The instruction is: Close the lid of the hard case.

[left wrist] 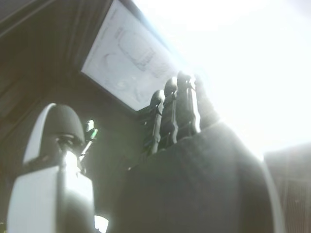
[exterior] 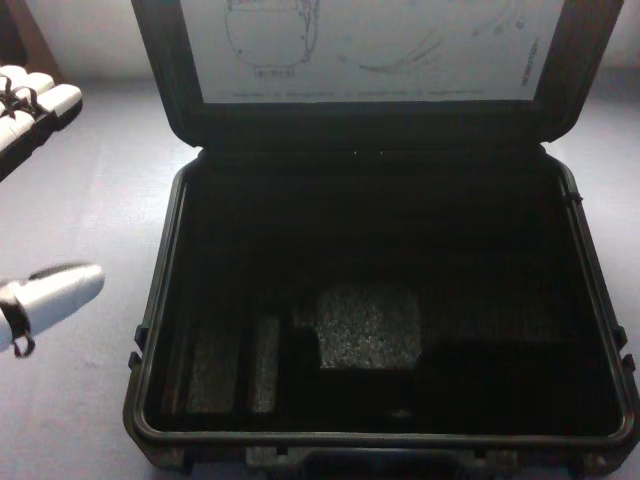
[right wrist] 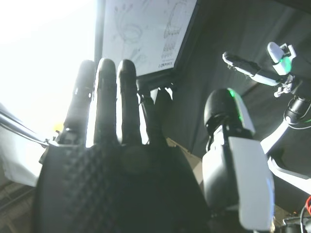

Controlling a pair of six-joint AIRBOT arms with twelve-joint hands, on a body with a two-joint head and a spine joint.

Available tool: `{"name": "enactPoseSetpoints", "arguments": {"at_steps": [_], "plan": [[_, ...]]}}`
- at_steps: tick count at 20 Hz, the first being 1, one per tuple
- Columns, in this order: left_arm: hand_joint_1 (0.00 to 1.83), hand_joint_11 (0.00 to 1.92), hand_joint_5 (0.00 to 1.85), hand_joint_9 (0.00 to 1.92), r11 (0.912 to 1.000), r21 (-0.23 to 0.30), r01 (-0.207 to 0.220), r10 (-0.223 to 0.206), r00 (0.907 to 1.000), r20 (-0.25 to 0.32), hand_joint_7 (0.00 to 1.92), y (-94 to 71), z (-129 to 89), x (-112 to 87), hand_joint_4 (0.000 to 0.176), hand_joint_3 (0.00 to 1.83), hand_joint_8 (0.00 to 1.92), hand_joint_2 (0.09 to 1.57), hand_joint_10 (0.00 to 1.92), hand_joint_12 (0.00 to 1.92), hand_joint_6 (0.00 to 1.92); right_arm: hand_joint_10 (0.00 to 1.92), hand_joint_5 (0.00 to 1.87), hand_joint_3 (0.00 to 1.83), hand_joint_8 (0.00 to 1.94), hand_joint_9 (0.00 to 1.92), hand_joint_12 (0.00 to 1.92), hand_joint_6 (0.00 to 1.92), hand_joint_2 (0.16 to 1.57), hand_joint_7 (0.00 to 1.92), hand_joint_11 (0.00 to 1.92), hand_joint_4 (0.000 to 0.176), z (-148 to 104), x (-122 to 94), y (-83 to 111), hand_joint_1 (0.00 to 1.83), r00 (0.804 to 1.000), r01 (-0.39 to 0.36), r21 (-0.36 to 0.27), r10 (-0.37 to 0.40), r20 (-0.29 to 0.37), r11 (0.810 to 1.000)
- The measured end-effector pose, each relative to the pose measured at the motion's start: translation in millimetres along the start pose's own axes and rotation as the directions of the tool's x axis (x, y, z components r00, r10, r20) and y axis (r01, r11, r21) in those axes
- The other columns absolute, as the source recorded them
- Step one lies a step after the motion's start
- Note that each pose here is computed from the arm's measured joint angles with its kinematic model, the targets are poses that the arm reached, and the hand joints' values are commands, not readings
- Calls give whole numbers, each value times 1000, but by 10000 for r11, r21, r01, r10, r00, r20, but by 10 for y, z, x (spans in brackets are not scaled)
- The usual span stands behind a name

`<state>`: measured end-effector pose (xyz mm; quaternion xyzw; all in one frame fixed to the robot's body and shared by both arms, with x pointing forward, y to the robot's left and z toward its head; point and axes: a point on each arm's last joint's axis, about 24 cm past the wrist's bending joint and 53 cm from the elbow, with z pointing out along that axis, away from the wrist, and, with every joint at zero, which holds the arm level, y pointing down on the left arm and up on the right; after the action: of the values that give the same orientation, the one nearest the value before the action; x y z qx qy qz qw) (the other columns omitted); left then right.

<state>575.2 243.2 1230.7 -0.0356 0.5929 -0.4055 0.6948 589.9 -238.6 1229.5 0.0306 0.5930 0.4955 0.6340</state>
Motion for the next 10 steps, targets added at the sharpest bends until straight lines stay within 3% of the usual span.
{"name": "enactPoseSetpoints", "arguments": {"at_steps": [7, 10], "plan": [[14, 0, 2, 0, 9998, -180, -81, 82, 10000, 36, 0, 59, 6, -20, 0, 26, 0, 1187, 0, 0, 0, 0, 30, 0, 6, 0, 5, 5, 1245, 15, 11, 0, 4, 24, -156, 0, 10000, 31, 481, -27, -88, 9988], [35, 0, 9, 0, 9993, -314, -222, 229, 9995, 212, 0, 130, 34, -94, 0, 5, 0, 1236, 0, 0, 0, 0, 3, 0, 0, 0, 0, 0, 1249, 7, 0, 0, 69, -15, -162, 0, 10000, 88, 418, -88, -6, 9991]]}}
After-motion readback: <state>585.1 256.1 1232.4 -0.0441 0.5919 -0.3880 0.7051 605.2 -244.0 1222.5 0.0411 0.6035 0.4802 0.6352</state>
